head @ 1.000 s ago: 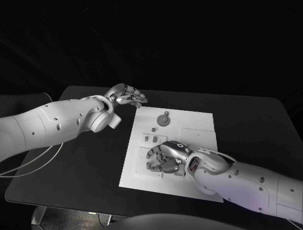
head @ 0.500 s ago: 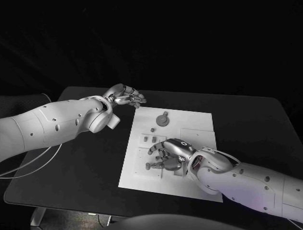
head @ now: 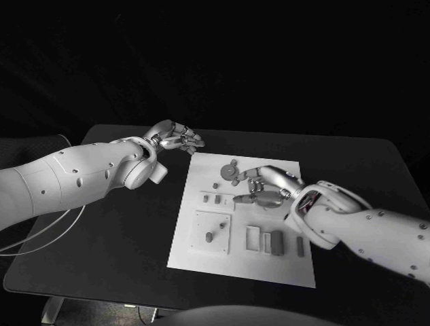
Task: Assemble the parts on the task board
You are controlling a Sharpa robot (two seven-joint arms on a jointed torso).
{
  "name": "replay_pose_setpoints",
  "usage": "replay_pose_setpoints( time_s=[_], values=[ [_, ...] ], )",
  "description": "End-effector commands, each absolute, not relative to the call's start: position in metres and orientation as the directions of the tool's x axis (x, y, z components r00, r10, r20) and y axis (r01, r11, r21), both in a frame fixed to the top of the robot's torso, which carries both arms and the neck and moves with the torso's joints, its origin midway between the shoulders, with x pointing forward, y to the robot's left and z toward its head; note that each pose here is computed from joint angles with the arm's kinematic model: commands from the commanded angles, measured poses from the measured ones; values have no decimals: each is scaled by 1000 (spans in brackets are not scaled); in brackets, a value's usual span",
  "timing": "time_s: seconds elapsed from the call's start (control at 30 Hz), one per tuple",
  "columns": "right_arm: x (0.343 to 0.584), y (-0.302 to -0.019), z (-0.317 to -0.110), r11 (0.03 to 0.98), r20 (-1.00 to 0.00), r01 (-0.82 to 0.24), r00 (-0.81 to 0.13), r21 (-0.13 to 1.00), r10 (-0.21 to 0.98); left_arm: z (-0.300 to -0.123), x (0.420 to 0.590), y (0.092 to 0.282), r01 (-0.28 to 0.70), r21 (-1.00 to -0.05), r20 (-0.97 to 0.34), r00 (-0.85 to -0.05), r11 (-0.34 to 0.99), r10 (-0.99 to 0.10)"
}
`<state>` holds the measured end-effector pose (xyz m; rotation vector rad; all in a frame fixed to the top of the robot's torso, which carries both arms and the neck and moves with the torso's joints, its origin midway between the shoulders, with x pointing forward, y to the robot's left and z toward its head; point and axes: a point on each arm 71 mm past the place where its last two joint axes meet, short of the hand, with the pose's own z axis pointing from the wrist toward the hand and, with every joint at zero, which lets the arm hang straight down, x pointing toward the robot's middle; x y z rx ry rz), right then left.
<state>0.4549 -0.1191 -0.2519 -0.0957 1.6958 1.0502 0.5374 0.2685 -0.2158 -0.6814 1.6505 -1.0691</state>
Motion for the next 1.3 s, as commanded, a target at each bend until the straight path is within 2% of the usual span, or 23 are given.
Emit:
replay_pose_setpoints(
  time_s=[0.03,0.13,0.4,0.53,0.67,0.8,1.0,1.13,1.3],
  values=[
    [464,-140,-253,657,-733,-387,-553,647,396,-216,538,268,52,-887,-449,-328,458,-831],
    [474,-162,-239,697,-722,-356,-604,623,337,-217,538,269,43,-885,-450,-326,463,-831],
    [474,-195,-215,742,-724,-293,-592,604,355,-217,539,266,41,-889,-443,-326,456,-835],
    [468,-207,-217,779,-720,-237,-596,580,355,-217,538,264,43,-891,-440,-329,452,-836],
    [454,-225,-227,863,-695,-99,-641,495,325,-218,536,263,44,-892,-438,-332,450,-836],
    [432,-240,-240,880,-570,79,-734,468,369,-220,534,263,35,-889,-441,-330,456,-835],
    [419,-242,-250,912,-545,94,-775,400,319,-222,533,263,36,-886,-446,-336,462,-830],
    [412,-239,-259,947,-528,35,-824,318,208,-225,532,262,31,-887,-443,-342,461,-829],
    [414,-230,-261,947,-552,23,-808,321,207,-227,531,261,31,-888,-440,-340,458,-831]
  ],
)
